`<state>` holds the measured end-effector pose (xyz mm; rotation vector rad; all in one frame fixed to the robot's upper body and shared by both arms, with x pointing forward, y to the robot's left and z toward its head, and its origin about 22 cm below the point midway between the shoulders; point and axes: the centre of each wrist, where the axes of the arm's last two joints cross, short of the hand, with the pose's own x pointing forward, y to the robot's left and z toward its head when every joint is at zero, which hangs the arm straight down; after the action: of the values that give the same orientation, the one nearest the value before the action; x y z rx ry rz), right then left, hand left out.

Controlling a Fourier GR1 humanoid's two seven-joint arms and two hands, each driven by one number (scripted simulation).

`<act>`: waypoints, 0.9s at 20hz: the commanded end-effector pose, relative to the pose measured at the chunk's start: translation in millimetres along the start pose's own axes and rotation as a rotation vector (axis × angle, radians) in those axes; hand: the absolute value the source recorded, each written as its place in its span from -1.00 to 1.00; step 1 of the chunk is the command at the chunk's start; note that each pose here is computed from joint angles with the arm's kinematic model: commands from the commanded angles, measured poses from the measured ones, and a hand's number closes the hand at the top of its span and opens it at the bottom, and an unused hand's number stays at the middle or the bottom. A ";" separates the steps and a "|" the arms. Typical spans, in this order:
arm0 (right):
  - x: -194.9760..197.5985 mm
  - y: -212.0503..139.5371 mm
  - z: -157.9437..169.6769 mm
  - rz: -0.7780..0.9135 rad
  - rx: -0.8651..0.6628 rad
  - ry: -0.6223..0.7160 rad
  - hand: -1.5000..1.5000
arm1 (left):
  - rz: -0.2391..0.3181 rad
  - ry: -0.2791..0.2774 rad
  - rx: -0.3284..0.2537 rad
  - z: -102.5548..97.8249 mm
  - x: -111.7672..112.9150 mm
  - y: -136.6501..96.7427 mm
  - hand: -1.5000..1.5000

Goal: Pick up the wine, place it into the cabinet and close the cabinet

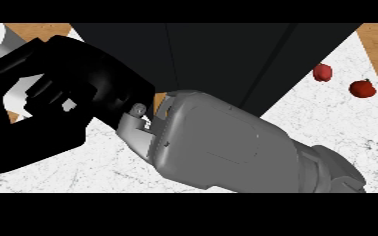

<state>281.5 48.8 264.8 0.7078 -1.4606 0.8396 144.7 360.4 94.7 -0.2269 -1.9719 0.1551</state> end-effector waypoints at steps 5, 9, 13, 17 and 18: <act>-28.7 -48.1 -31.4 -0.185 0.129 0.121 1.00 | -0.016 -0.008 0.027 -13.4 22.4 14.6 -1.00; -15.8 -95.8 -34.5 -0.092 -0.059 0.008 1.00 | -0.019 -0.010 0.040 -1.6 18.9 20.2 -1.00; -39.6 -113.5 -39.4 -0.092 -0.151 0.003 1.00 | -0.041 -0.019 0.043 -8.4 26.4 21.9 -1.00; -50.7 -142.9 -25.6 -0.083 -0.250 -0.019 1.00 | -0.030 -0.017 0.030 -6.1 20.3 13.6 -1.00; -63.9 -147.4 -20.2 -0.088 -0.247 -0.007 1.00 | -0.030 -0.007 0.006 -10.9 26.0 7.1 -1.00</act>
<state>376.3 38.1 232.4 0.7706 -1.4578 0.7753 144.7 379.1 115.9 -0.1833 -1.9848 0.1652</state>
